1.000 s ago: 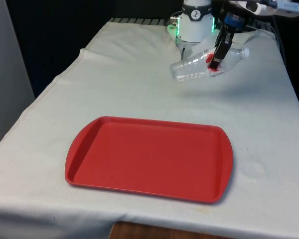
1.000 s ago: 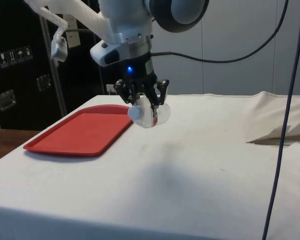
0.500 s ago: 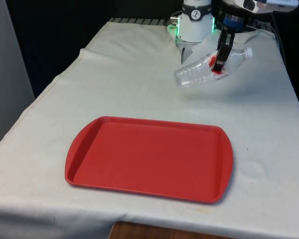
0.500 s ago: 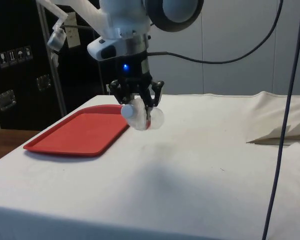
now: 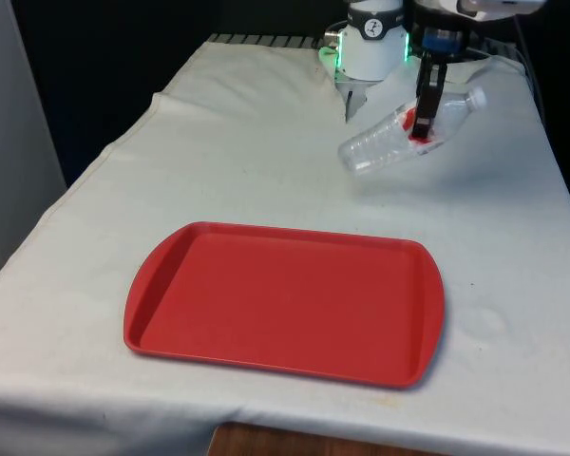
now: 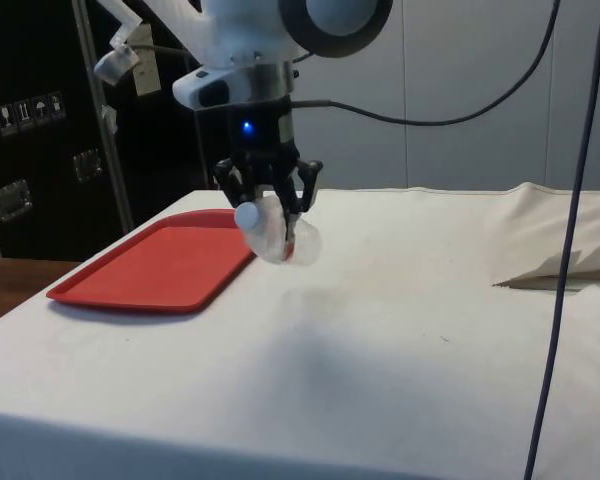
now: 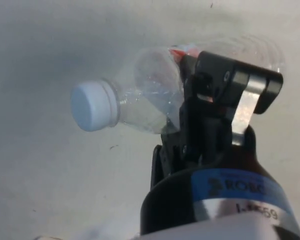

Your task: Place the bottle upright on the tray.

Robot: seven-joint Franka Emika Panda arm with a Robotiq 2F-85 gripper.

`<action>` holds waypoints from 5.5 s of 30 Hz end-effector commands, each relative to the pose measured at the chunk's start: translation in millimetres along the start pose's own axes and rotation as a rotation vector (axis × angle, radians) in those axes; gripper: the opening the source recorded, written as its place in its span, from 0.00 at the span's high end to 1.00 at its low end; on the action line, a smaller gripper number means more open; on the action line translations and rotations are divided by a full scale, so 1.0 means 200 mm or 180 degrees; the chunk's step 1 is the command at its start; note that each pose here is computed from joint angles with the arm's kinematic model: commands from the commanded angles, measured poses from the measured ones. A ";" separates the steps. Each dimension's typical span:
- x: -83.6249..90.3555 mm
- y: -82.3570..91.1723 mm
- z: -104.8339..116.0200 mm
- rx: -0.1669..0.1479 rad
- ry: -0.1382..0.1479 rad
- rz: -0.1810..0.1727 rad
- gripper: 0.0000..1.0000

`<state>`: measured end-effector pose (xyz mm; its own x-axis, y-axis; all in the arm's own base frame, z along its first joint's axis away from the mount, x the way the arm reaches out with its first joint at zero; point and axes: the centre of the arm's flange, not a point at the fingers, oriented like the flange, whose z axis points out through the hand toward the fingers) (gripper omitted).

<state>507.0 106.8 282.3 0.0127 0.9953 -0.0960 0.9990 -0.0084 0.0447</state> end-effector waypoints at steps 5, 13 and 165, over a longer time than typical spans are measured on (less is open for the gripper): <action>-0.01 0.01 0.00 -0.0017 0.0153 -0.0013 0.66; -0.03 0.03 0.00 0.0001 0.0317 -0.0036 0.66; -0.78 0.28 0.05 0.0129 0.3194 -0.0419 0.66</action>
<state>560.8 -47.8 288.7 -0.1198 0.6149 0.7795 0.9909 0.1228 0.0554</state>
